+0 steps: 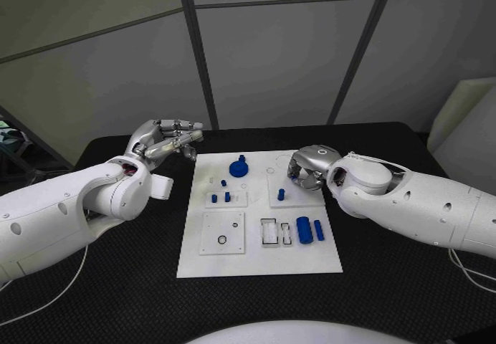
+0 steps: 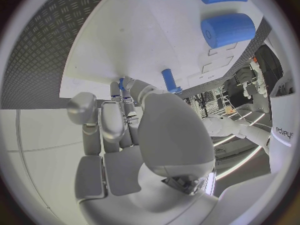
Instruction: Assemble the parts on the task board
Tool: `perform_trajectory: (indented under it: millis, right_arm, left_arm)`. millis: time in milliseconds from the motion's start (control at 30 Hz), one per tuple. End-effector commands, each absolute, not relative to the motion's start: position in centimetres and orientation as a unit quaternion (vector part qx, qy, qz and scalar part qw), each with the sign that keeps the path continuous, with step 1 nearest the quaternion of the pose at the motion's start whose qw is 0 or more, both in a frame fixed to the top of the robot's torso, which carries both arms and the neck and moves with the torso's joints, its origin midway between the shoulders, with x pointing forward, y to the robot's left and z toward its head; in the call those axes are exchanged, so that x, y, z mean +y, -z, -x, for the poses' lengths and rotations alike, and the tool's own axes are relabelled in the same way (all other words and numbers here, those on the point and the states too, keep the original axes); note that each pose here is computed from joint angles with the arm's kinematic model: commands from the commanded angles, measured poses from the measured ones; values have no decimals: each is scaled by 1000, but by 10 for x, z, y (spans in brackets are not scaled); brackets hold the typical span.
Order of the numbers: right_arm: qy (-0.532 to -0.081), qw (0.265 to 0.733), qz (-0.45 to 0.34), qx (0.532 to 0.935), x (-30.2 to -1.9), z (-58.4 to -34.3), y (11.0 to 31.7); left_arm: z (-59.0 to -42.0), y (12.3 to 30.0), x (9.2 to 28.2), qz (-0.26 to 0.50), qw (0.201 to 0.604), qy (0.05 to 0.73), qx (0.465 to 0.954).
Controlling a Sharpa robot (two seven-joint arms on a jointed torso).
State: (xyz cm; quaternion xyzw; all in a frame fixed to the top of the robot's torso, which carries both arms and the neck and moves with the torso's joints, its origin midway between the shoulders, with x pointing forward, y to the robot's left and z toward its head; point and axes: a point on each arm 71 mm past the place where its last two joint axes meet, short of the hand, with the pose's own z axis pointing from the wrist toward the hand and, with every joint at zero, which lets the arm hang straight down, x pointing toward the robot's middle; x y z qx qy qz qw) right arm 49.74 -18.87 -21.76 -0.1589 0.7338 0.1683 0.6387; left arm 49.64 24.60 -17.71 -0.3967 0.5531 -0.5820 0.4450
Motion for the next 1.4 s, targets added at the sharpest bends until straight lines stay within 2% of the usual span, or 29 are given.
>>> perform_trajectory:
  millis: [33, 300, 500, 967, 1133, 1400]
  right_arm:
    - [-186, 664, 159, 707, -186, -495, 210]
    - [-198, 669, 158, 699, -186, -486, 203]
    - [-219, 675, 168, 684, -179, -472, 187]
    - [-331, 663, 194, 643, -117, -438, 163]
    - [-361, 659, 186, 633, -102, -439, 164]
    - [-390, 640, 176, 638, -90, -436, 185]
  left_arm:
    - [-497, 177, 245, 396, 435, 586, 557]
    - [-498, 180, 245, 398, 423, 584, 567]
    - [-498, 181, 243, 398, 417, 584, 571]
    - [-498, 182, 238, 386, 420, 582, 580]
    - [-498, 181, 235, 384, 427, 584, 573]
    - [-500, 179, 234, 383, 443, 585, 561]
